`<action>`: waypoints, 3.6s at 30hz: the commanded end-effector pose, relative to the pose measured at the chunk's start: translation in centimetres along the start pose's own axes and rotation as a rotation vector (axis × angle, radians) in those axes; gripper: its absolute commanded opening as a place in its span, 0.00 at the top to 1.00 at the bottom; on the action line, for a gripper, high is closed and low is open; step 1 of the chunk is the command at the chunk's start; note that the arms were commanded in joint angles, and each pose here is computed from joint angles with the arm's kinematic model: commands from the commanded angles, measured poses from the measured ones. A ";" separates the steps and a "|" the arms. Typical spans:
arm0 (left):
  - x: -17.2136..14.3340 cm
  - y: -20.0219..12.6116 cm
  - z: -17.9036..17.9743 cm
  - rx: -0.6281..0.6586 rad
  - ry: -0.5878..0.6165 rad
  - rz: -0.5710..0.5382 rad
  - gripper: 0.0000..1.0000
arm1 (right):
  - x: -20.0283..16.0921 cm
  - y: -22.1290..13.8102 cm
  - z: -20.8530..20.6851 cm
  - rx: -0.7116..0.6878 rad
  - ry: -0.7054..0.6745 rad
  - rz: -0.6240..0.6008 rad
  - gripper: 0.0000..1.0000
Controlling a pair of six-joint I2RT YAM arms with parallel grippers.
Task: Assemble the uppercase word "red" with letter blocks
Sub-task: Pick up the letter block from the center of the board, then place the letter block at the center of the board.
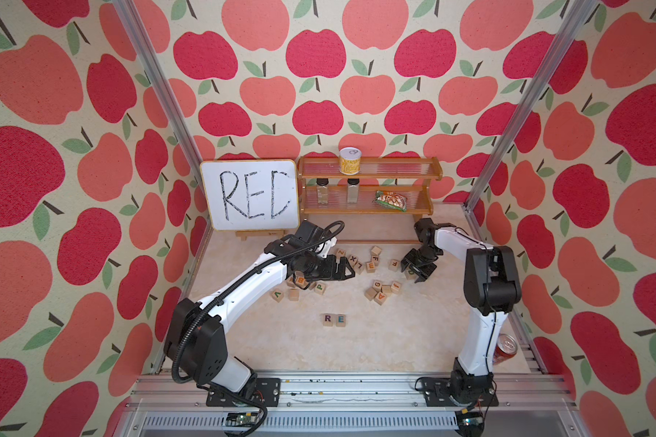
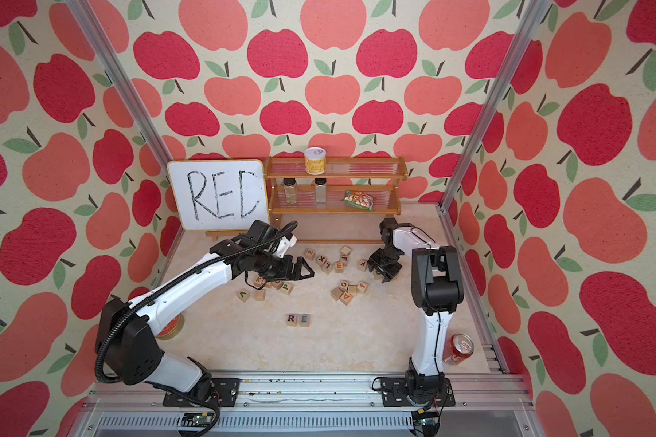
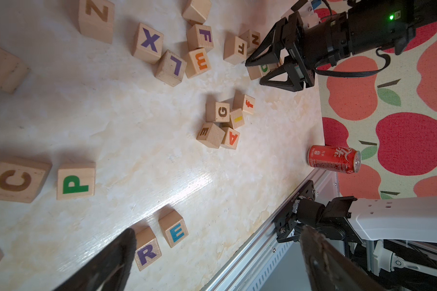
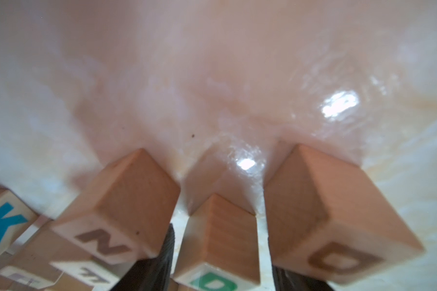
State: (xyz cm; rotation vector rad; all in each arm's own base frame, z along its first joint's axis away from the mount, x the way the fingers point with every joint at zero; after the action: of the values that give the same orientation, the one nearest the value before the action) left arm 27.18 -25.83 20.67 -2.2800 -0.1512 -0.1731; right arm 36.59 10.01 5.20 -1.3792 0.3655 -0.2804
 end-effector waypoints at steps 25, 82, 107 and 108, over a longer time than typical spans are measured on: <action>-0.8 0.0 -0.4 0.005 0.027 -0.005 0.01 | -1.4 -0.6 -2.0 -0.120 -0.072 0.001 0.70; -7.4 -5.8 1.6 -0.028 0.034 -0.024 0.01 | -14.8 -4.4 5.3 -0.118 -1.090 0.012 0.69; -11.1 -9.8 2.9 -0.035 0.021 -0.050 0.01 | -21.3 -1.9 9.6 -0.129 -1.247 0.032 0.70; -11.2 -9.8 2.9 -0.034 0.020 -0.051 0.01 | -21.6 -1.7 9.7 -0.133 -1.256 0.035 0.70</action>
State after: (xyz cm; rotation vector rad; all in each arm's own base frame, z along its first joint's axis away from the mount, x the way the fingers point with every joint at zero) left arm 15.35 -18.53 24.87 -2.3407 -0.2004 -0.2616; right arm 21.00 26.30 10.44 -1.4055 -0.6502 0.6585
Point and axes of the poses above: each gripper's point midway between its finger pads, its own y axis out along the fingers, its own z axis along the line the jaws close on, x = y × z, the point moved 3 cm from there along -y, back along the fingers, and after that the axes turned 14 degrees about -y, right-handed, at the moved point
